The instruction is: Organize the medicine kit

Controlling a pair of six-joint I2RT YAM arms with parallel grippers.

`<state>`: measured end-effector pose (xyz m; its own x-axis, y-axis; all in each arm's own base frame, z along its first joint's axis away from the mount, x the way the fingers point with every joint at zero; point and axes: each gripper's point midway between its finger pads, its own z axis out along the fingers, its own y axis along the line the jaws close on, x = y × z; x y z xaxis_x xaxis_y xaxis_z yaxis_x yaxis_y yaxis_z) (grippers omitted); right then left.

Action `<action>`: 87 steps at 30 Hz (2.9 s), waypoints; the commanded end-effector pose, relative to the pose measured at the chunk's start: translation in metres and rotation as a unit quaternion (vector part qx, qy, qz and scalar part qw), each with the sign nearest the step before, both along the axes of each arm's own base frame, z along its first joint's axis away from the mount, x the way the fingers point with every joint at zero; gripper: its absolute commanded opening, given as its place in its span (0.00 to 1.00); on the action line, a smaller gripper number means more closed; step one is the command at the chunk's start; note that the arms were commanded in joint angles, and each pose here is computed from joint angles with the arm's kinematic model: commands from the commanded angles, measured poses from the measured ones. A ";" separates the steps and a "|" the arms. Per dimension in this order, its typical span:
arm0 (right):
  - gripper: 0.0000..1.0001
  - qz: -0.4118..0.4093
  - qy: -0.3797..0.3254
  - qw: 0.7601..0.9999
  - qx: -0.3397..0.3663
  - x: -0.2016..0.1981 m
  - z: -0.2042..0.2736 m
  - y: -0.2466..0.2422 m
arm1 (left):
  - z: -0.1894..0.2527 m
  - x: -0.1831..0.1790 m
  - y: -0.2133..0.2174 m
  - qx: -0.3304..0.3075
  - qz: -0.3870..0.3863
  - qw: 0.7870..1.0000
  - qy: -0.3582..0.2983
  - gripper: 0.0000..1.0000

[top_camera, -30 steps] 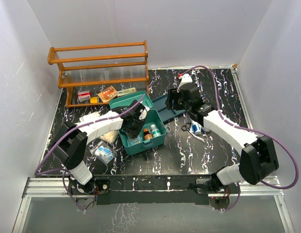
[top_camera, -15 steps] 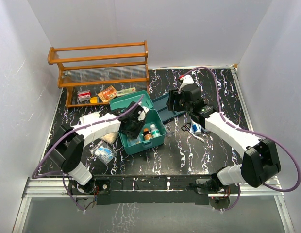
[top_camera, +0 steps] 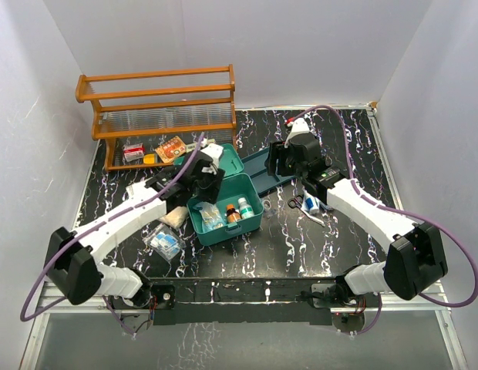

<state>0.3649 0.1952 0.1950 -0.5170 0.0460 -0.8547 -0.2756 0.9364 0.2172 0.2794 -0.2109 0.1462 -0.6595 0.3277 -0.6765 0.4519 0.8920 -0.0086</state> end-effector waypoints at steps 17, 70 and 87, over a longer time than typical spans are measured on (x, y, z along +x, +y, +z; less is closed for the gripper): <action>0.60 -0.035 -0.019 0.998 0.042 0.011 0.026 0.001 | -0.032 -0.021 0.179 -0.149 0.525 0.833 0.093 0.72; 0.61 -0.015 -0.068 0.996 0.052 0.015 0.059 0.006 | -0.038 0.013 0.206 -0.171 0.510 0.843 0.007 0.00; 0.71 0.184 -0.076 0.949 0.244 -0.015 0.133 0.105 | 0.161 0.010 0.154 -0.328 0.310 0.880 -0.147 0.00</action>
